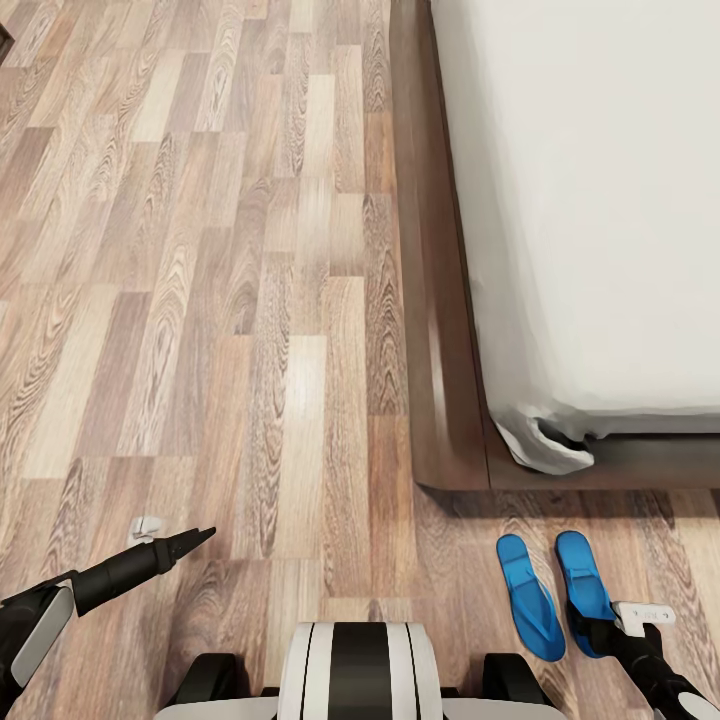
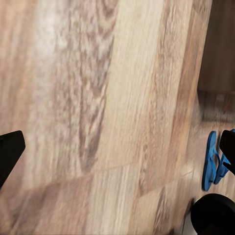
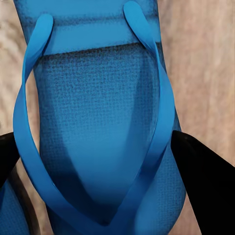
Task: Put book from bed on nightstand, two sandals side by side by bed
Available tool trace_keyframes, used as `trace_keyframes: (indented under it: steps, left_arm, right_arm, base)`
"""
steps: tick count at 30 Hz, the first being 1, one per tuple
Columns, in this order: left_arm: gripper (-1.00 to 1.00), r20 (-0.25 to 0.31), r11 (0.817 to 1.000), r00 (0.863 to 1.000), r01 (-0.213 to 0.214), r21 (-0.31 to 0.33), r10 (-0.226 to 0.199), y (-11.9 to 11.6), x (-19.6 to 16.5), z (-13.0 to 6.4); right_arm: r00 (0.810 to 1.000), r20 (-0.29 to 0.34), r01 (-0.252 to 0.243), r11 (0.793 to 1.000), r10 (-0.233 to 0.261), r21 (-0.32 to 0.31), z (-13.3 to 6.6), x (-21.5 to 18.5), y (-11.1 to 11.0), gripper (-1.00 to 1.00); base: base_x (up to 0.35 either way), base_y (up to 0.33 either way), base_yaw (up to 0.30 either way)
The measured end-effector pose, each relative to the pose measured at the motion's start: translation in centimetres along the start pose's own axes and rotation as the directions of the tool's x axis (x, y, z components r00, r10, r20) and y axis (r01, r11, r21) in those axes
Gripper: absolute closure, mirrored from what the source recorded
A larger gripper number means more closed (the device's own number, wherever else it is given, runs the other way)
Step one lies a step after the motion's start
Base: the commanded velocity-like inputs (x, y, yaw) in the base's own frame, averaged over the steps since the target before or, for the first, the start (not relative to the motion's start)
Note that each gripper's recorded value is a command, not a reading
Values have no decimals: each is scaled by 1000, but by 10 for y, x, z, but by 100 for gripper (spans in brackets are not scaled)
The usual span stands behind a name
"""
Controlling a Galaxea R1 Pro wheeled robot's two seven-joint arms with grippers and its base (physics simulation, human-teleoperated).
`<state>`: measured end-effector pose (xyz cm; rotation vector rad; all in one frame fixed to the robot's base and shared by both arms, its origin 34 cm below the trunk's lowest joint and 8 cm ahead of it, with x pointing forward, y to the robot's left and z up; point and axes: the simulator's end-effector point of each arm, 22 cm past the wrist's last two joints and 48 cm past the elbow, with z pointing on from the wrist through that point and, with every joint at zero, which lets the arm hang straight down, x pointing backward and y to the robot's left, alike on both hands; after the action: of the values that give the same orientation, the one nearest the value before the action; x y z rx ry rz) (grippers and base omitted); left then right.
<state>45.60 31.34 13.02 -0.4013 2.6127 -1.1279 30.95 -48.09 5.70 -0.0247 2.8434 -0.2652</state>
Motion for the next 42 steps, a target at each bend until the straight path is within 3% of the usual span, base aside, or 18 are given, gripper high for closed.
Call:
trace_keyframes:
  steps: [35,36,42]
  left_arm:
    - [-100,-5,1000,1000,6,-3,-6,3,3,1]
    - [-100,-5,1000,1000,6,-3,-6,3,3,1]
    - [-100,-5,1000,1000,6,-3,-6,3,3,1]
  right_arm:
    - [1000,-8,1,1000,-1,0,1,4,0,100]
    - [1000,-8,1,1000,-1,-1,1,4,0,-100]
    - [1000,-8,1,1000,-1,-1,1,4,0,-100]
  base:
    - [0,0,0]
    - [0,0,0]
    - [0,0,0]
